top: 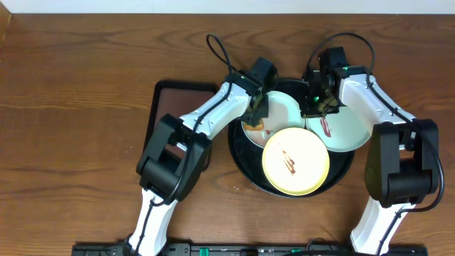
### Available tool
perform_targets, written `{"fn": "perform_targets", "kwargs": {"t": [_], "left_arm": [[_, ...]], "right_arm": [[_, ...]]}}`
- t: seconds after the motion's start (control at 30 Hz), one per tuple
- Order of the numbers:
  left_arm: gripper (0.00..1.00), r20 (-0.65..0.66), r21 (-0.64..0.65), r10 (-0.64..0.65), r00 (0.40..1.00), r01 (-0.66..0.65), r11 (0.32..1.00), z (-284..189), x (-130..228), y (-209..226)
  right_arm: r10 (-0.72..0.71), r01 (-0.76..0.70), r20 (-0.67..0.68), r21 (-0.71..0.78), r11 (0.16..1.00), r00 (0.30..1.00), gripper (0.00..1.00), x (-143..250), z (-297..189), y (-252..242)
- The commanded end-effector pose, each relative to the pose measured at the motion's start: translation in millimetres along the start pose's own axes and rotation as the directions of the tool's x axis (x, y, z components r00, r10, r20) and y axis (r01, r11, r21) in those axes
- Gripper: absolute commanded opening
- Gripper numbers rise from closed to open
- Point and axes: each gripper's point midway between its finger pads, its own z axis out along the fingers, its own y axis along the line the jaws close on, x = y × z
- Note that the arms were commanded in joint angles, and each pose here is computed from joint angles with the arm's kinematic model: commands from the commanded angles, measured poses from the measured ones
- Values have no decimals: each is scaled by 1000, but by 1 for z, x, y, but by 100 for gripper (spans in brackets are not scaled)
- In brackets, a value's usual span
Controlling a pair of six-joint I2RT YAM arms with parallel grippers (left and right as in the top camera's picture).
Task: Clean dirty plates on tray and stack at the side
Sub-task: 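Scrub the pale green plate with the sponge while right gripper holds its rim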
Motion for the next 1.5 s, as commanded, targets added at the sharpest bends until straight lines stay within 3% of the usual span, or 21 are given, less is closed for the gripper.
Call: {"fn": "perform_targets", "kwargs": {"t": [0.0, 0.23, 0.43, 0.63, 0.77, 1.0, 1.13, 1.47], "left_arm": [[8, -201, 251, -66, 977, 117, 961, 23, 40, -62], [7, -260, 212, -39, 965, 97, 972, 28, 67, -67], [8, -304, 49, -125, 945, 147, 988, 26, 64, -8], [7, -165, -126, -130, 978, 110, 986, 28, 28, 54], [7, -126, -138, -50, 991, 32, 990, 24, 13, 60], [7, 49, -356, 19, 999, 0, 935, -18, -26, 83], [7, 110, -376, 73, 991, -26, 926, -41, -43, 80], [8, 253, -300, 70, 965, 10, 954, -126, -60, 64]], "right_arm": [[27, -27, 15, 26, 999, 1000, 1, -2, -5, -3], [27, -28, 15, 26, 999, 1000, 1, -2, -5, -3], [27, -28, 15, 26, 999, 1000, 1, -2, -5, -3], [27, -27, 14, 26, 999, 1000, 1, -2, -5, -3], [27, -27, 14, 26, 999, 1000, 1, -2, -5, -3], [32, -32, 12, 26, 999, 999, 1, -2, -5, -3], [32, -32, 10, 27, 999, 999, 1, -1, -5, -3], [47, -47, 5, 26, 999, 999, 1, 0, -5, -3]]}}
